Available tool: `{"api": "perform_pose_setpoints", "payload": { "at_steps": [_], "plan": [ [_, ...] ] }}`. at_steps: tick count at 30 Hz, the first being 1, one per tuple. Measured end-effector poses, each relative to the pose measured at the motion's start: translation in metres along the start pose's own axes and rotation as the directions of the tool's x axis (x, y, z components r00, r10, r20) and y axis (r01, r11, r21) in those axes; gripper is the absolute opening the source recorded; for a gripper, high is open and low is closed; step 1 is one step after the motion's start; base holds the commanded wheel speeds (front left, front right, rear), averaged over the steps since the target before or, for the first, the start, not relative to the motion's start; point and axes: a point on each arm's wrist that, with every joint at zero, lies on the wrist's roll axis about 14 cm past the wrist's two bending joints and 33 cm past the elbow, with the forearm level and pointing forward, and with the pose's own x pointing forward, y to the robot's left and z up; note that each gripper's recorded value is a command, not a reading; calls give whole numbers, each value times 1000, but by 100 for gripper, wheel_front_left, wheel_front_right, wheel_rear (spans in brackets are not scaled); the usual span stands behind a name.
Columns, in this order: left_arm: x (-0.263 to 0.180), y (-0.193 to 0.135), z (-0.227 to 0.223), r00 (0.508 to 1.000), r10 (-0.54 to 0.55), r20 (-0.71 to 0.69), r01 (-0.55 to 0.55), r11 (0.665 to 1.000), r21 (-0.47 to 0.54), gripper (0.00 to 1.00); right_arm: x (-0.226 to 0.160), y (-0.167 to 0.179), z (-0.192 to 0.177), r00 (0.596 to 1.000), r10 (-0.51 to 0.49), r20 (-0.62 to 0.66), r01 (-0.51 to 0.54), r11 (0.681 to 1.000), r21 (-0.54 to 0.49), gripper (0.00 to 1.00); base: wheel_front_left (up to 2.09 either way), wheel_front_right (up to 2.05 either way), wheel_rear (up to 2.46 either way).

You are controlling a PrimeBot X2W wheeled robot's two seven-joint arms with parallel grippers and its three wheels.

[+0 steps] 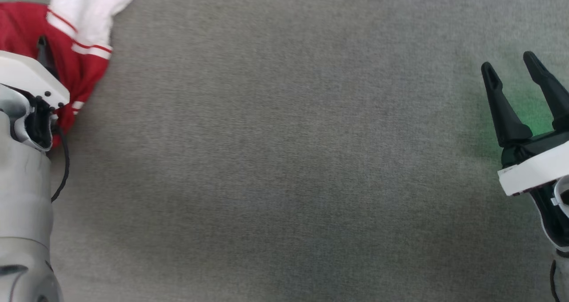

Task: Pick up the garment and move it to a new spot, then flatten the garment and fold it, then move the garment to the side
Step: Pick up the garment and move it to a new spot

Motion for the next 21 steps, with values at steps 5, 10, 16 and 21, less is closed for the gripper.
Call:
{"api": "perform_pose_setpoints", "payload": {
  "at_steps": [5,10,16,21],
  "plan": [
    [15,-1,-44,975,55,-216,-50,998,28,100,-2,-14,-12,999,-27,-29,27,1000,6,100,0,0,0],
    [21,-4,-58,942,65,-330,-57,998,34,100,-4,-21,-17,998,-41,-44,41,999,2,100,0,0,0],
    [18,-4,-64,903,60,-425,-62,998,9,100,-3,-21,-14,998,-38,-45,39,999,6,100,0,0,0],
    [15,-3,-60,910,44,-413,-51,999,-7,0,-2,-19,-10,999,-37,-36,37,999,8,100,0,0,0]
  ]
}}
